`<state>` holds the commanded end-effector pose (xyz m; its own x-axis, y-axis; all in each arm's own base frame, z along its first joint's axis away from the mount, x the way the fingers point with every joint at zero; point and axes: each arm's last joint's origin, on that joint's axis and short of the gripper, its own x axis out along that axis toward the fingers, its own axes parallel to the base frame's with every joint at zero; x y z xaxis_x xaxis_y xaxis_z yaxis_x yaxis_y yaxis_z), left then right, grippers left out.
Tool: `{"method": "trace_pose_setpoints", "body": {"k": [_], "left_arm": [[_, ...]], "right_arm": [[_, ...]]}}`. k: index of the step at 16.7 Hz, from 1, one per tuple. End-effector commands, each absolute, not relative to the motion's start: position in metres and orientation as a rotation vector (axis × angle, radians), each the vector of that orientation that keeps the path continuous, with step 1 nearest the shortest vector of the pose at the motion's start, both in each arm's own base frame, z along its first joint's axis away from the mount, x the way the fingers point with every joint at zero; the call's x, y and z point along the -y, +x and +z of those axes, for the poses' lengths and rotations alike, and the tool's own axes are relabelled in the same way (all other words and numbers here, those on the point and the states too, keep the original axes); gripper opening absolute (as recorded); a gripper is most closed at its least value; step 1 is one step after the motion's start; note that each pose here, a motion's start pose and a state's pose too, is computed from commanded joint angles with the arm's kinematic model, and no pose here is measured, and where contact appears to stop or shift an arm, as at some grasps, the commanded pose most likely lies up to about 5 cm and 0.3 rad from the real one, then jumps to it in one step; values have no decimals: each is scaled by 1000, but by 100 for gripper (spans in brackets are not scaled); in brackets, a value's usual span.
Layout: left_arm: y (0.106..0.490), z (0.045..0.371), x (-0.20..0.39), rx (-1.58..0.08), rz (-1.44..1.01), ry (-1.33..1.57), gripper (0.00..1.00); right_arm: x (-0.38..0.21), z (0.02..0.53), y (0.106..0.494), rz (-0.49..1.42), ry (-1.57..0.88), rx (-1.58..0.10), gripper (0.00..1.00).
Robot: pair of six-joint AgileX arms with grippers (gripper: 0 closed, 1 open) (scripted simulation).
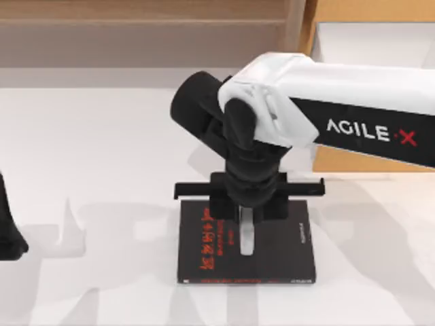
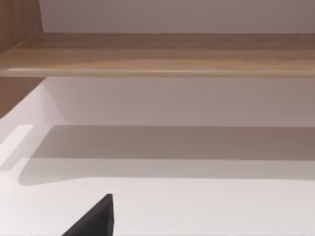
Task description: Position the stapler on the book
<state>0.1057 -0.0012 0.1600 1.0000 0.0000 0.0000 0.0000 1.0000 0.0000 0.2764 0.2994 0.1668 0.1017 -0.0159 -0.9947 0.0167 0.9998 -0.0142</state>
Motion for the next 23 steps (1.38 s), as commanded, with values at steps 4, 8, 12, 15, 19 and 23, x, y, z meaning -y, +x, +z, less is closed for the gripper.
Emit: {"method": "trace_pose_setpoints", "body": {"k": [4,8,12,15,19,23], "left_arm": [[106,160,1,0,0,0,100],[106,160,1,0,0,0,100],[106,160,1,0,0,0,100],[106,160,1,0,0,0,100],[106,160,1,0,0,0,100],[106,160,1,0,0,0,100]], "right_arm": [[-299,158,276,-24,-2,-1470,0],[-299,158,276,-24,-2,-1470,15],[-299,158,276,-24,-2,-1470,45],[-299,158,276,-24,-2,-1470,68],[-299,158,276,-24,-2,-1470,98],[-299,158,276,-24,-2,-1470,100]]}}
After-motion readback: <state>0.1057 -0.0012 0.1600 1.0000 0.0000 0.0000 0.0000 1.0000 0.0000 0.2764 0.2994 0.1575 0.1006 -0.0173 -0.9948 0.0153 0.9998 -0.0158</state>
